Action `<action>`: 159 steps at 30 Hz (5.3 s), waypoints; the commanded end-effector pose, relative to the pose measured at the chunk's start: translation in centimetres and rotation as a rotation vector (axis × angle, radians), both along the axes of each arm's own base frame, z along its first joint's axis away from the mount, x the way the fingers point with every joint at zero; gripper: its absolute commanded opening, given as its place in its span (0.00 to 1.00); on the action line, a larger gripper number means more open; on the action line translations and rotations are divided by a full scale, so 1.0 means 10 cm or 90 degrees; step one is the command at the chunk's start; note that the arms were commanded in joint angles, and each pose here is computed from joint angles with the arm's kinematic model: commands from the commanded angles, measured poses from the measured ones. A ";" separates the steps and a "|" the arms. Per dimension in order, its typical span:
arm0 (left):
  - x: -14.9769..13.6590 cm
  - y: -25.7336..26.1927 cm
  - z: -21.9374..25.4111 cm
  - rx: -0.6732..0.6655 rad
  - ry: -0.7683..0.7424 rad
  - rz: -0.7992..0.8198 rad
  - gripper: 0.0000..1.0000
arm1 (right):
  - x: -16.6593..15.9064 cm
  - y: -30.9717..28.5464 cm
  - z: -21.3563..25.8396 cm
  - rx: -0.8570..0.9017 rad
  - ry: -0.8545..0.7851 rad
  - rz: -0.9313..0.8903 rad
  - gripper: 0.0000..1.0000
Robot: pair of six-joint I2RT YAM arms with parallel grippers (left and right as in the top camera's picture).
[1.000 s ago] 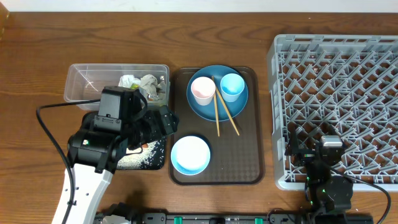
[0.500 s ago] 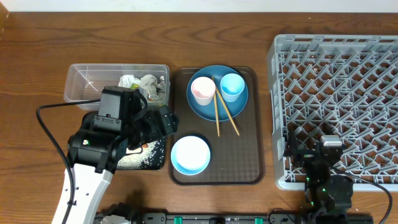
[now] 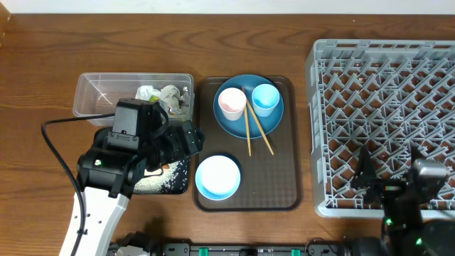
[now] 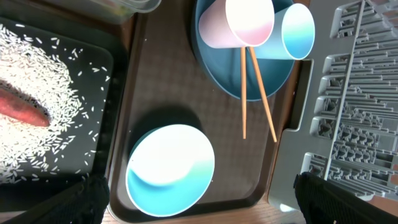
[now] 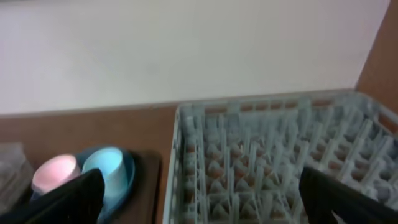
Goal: Sort waste into correct bins and load items into the dishwasher rack
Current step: 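Reach right gripper over the blue plate and grasp one chopstick, then lift the chopstick with right gripper and carry it to the rack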
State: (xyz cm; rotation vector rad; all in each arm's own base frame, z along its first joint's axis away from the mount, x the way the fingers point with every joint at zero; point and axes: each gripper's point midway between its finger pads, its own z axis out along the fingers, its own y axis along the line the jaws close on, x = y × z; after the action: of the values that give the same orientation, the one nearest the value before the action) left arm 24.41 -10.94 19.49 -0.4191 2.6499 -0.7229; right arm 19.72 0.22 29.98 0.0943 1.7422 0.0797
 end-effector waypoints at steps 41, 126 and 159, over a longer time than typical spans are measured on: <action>0.00 -0.02 0.02 -0.004 -0.002 -0.008 0.98 | 0.82 1.98 -1.33 -0.139 0.506 0.343 0.39; 0.00 -0.03 0.02 -0.004 -0.002 -0.009 0.98 | 0.44 1.61 -1.60 -0.146 0.614 0.284 0.01; 0.00 -0.03 0.02 -0.004 -0.002 -0.009 0.98 | 0.33 0.50 -1.23 -0.021 0.604 0.021 0.01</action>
State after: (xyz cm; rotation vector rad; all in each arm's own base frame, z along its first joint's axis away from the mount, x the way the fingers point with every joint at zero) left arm 24.40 -10.94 19.42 -0.4205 2.6532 -0.7219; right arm 22.85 6.73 17.32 0.0127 2.7021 0.0711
